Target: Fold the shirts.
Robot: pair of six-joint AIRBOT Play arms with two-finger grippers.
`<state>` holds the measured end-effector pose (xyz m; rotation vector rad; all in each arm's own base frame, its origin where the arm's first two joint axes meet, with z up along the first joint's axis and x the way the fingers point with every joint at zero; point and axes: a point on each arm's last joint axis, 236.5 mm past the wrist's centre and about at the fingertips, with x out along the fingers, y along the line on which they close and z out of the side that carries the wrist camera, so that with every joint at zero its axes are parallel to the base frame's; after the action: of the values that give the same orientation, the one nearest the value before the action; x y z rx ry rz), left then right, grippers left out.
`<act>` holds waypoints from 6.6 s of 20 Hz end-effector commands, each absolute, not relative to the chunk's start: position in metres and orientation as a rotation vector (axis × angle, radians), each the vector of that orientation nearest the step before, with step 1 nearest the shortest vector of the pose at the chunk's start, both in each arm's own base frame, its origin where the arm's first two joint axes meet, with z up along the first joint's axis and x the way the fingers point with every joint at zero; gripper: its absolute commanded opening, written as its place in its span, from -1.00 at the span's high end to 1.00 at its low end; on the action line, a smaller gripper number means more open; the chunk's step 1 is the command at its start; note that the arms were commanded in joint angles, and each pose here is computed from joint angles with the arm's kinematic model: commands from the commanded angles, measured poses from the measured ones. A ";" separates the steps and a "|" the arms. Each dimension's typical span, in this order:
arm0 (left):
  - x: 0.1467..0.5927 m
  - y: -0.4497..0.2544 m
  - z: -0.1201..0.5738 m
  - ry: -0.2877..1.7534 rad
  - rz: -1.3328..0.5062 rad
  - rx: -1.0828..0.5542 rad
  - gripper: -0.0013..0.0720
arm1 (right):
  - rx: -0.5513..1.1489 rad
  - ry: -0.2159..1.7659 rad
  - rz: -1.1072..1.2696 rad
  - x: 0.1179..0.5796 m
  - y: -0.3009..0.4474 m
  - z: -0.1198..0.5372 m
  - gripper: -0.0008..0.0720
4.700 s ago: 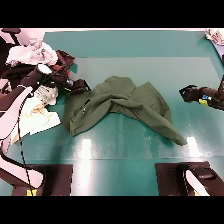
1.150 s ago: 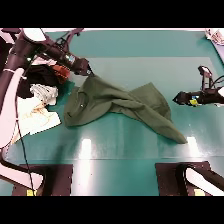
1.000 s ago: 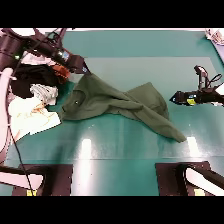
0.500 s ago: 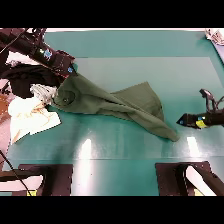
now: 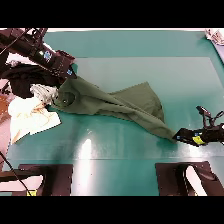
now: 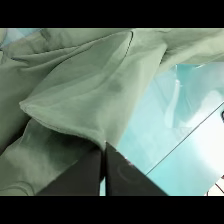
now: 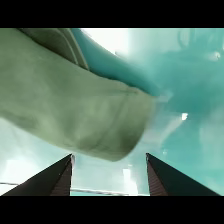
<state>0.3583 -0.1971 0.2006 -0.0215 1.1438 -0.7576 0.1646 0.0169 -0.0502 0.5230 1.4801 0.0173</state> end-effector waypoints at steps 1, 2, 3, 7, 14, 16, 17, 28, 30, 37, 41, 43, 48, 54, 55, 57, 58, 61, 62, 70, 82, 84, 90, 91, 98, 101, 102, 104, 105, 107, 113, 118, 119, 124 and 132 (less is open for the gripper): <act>0.360 -0.198 0.202 1.135 -0.758 -0.026 0.90 | 0.626 1.415 0.026 0.180 0.030 -0.045 -0.45; 0.360 -0.198 0.202 1.135 -0.760 -0.027 0.90 | 0.636 1.394 0.019 0.188 0.029 -0.046 -0.45; 0.360 -0.199 0.202 1.134 -0.761 -0.029 0.90 | 0.638 1.390 0.009 0.191 0.026 -0.049 -0.45; 0.360 -0.199 0.202 1.133 -0.761 -0.029 0.90 | 0.651 1.447 0.005 0.190 0.024 -0.063 -0.44; 0.361 -0.199 0.203 1.126 -0.760 -0.027 0.90 | 0.606 1.185 -0.038 0.231 0.007 -0.037 0.91; 0.365 -0.200 0.205 1.108 -0.755 -0.033 0.90 | 0.564 1.105 -0.026 0.233 0.007 -0.018 0.91; 0.367 -0.200 0.206 1.101 -0.755 -0.036 0.90 | 0.546 1.070 0.003 0.232 0.012 -0.008 0.91; 0.357 -0.198 0.233 0.965 -0.713 -0.095 0.90 | 0.002 0.729 0.342 0.254 0.050 0.149 0.92; 0.344 -0.196 0.235 0.958 -0.701 -0.121 0.90 | -0.129 0.710 0.385 0.265 0.058 0.177 0.92; 0.253 -0.176 0.360 0.552 -0.685 -0.216 0.90 | -0.502 0.309 0.306 0.242 0.054 0.369 0.92; 0.116 -0.167 0.537 -0.076 -0.874 -0.334 0.90 | -0.459 -0.201 0.275 0.145 0.049 0.538 0.92; 0.077 -0.128 0.605 -0.378 -0.764 -0.288 0.91 | -0.381 -0.343 0.257 0.123 0.040 0.590 0.92; 0.248 -0.083 0.547 -0.087 -0.353 -0.292 0.90 | -0.330 0.005 0.026 0.259 0.018 0.531 0.92; 0.471 -0.156 0.247 0.782 -0.354 -0.177 0.90 | -0.245 0.649 0.094 0.430 0.045 0.265 0.92; 0.492 -0.163 0.210 0.841 -0.359 -0.173 0.90 | -0.152 0.708 0.113 0.448 0.041 0.227 0.92; 0.521 -0.170 0.146 0.937 -0.346 -0.176 0.90 | 0.002 0.809 0.118 0.469 0.024 0.168 0.92; 0.532 -0.172 0.121 0.966 -0.337 -0.181 0.90 | 0.043 0.861 0.130 0.475 0.017 0.140 0.92; 0.559 -0.173 0.092 0.938 -0.317 -0.183 0.90 | 0.088 0.959 0.131 0.484 -0.006 0.082 0.92; 0.569 -0.170 0.094 0.899 -0.304 -0.177 0.90 | 0.110 0.973 0.126 0.488 -0.011 0.072 0.92; 0.582 -0.148 0.084 0.854 -0.269 -0.005 0.90 | 0.034 1.017 0.176 0.492 -0.008 0.046 0.92; 0.576 -0.117 0.078 0.909 -0.214 0.004 0.90 | 0.001 0.985 0.142 0.481 -0.026 0.073 0.92; 0.574 -0.115 0.090 0.889 -0.214 0.013 0.90 | -0.004 1.010 0.152 0.478 -0.025 0.066 0.92; 0.550 -0.106 0.091 0.956 -0.255 0.039 0.90 | -0.011 1.055 0.168 0.471 -0.024 0.057 0.92; 0.547 -0.104 0.085 0.976 -0.257 0.026 0.90 | -0.017 1.075 0.180 0.466 -0.022 0.055 0.92; 0.517 -0.090 0.088 0.956 -0.281 0.058 0.90 | 0.014 1.076 0.158 0.458 -0.036 0.064 0.92; 0.502 -0.095 0.048 1.031 -0.301 -0.028 0.90 | 0.058 1.103 0.202 0.451 -0.023 0.062 0.92; 0.501 -0.097 0.038 1.035 -0.303 -0.045 0.90 | 0.050 1.114 0.215 0.449 -0.017 0.061 0.92; 0.495 -0.098 0.019 1.059 -0.302 -0.059 0.90 | 0.040 1.158 0.242 0.440 -0.008 0.057 0.92; 0.489 -0.098 0.011 1.083 -0.302 -0.061 0.90 | 0.038 1.182 0.255 0.434 -0.003 0.055 0.92; 0.483 -0.097 0.002 1.105 -0.305 -0.054 0.90 | 0.053 1.219 0.257 0.425 -0.002 0.044 0.92; 0.480 -0.095 -0.001 1.125 -0.302 -0.039 0.90 | 0.068 1.360 0.239 0.390 -0.005 -0.014 0.92; 0.471 -0.095 0.003 1.146 -0.311 -0.037 0.90 | 0.067 1.399 0.228 0.379 -0.007 -0.026 0.92; 0.471 -0.095 0.010 1.131 -0.312 -0.037 0.90 | 0.067 1.397 0.228 0.379 -0.007 -0.025 0.92; 0.447 -0.094 0.025 1.155 -0.323 -0.024 0.90 | 0.068 1.370 0.211 0.386 -0.012 -0.024 0.92; 0.404 -0.099 -0.010 1.252 -0.332 -0.089 0.90 | 0.067 1.363 0.208 0.388 -0.012 -0.024 0.92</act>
<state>0.4175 -0.0950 -0.0023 -0.0549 1.2234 -0.3235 0.3870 -0.0118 -0.0243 0.0667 1.3654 0.2098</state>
